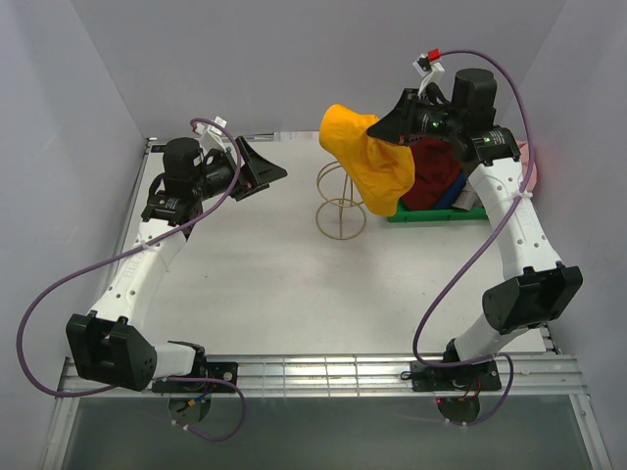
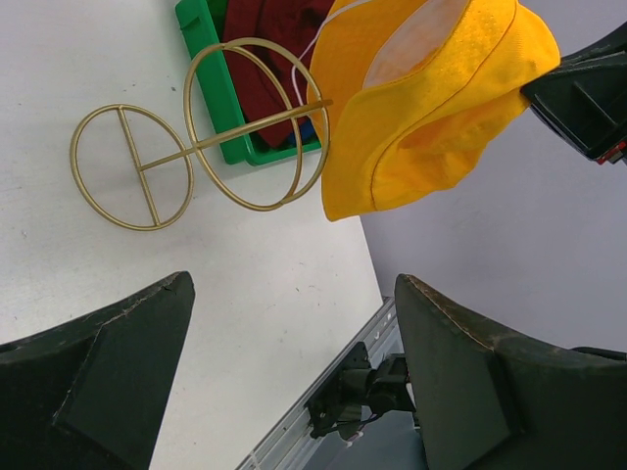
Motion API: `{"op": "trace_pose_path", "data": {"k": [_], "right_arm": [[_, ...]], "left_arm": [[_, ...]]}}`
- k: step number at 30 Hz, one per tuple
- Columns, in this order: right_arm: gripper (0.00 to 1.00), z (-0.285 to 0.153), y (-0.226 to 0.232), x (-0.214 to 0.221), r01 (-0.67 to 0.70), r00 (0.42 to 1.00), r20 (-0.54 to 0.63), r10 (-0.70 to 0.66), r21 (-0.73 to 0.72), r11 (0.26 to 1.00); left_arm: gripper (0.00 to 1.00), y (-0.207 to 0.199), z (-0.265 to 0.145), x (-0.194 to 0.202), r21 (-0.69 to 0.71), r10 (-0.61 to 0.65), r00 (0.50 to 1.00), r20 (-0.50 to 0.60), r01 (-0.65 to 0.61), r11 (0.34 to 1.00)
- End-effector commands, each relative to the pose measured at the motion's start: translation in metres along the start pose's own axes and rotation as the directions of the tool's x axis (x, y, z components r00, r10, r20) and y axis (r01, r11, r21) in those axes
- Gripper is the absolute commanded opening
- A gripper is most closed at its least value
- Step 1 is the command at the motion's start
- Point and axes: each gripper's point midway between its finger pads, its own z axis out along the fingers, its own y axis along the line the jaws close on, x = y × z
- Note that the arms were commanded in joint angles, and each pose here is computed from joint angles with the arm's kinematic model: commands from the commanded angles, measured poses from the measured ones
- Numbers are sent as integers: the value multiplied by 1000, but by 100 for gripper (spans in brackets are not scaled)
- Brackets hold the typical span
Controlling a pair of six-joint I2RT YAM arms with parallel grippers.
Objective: Stack the hats
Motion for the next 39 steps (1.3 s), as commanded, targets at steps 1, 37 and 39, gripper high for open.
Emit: {"op": "trace_pose_path", "data": {"k": [1, 37, 39], "right_arm": [[8, -16, 30, -28, 85, 993, 87, -79, -61, 995], [8, 42, -31, 12, 29, 1000, -7, -28, 87, 996], [9, 51, -34, 18, 33, 999, -31, -30, 102, 994]], "left_arm": [[93, -6, -4, 3, 15, 11, 1000, -2, -11, 1000], [93, 11, 14, 11, -9, -38, 999, -29, 37, 999], [93, 15, 17, 11, -15, -45, 999, -30, 45, 999]]}}
